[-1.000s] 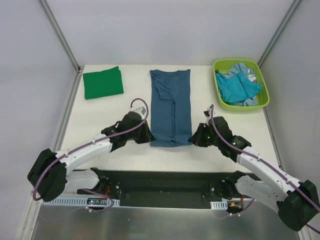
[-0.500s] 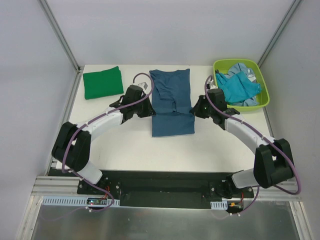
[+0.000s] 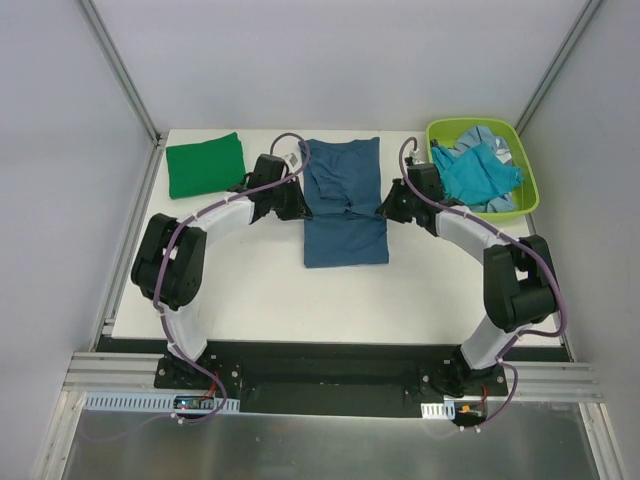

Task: Fold and stack the t-shirts
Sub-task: Fold the folded rectangular tshirt in 1/3 of the way, then grab one side of the 2/3 rectangular tshirt with both arms

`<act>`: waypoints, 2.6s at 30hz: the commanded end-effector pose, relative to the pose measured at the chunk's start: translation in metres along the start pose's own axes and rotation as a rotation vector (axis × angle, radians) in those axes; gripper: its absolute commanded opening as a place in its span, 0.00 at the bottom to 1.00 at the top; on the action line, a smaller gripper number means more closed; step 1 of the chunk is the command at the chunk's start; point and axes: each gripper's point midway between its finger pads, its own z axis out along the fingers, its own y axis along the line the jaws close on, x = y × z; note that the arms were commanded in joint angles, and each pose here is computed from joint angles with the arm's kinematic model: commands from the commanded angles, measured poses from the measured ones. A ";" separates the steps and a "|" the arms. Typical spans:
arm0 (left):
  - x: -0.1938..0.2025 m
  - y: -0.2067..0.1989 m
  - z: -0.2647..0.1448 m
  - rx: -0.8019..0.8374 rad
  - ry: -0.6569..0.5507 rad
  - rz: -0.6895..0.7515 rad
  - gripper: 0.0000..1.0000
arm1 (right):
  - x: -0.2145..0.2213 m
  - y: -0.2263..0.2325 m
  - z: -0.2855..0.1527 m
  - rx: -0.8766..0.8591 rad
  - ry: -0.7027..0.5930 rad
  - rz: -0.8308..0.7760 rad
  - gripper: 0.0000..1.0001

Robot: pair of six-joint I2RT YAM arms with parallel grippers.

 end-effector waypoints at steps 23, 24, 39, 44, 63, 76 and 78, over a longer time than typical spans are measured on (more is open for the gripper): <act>-0.020 0.006 0.008 0.026 0.023 0.014 0.64 | -0.033 -0.003 0.030 -0.041 -0.051 0.005 0.56; -0.019 0.004 0.002 0.028 0.014 0.016 0.70 | -0.035 -0.003 0.025 -0.035 -0.061 0.007 0.73; 0.065 0.022 -0.068 0.007 -0.013 -0.098 0.99 | 0.046 -0.003 -0.045 -0.047 -0.027 0.006 0.96; 0.085 0.016 -0.048 0.015 0.034 -0.101 0.96 | 0.068 -0.034 -0.051 0.056 -0.046 0.094 0.96; 0.113 0.031 0.007 -0.071 0.170 -0.163 0.30 | 0.099 -0.046 -0.032 0.014 -0.034 0.382 0.81; 0.111 0.037 0.008 -0.109 0.168 -0.160 0.00 | 0.117 -0.048 -0.015 -0.001 0.036 0.420 0.32; 0.110 0.034 0.006 -0.098 0.167 -0.156 0.00 | 0.115 -0.051 -0.017 0.010 0.014 0.406 0.16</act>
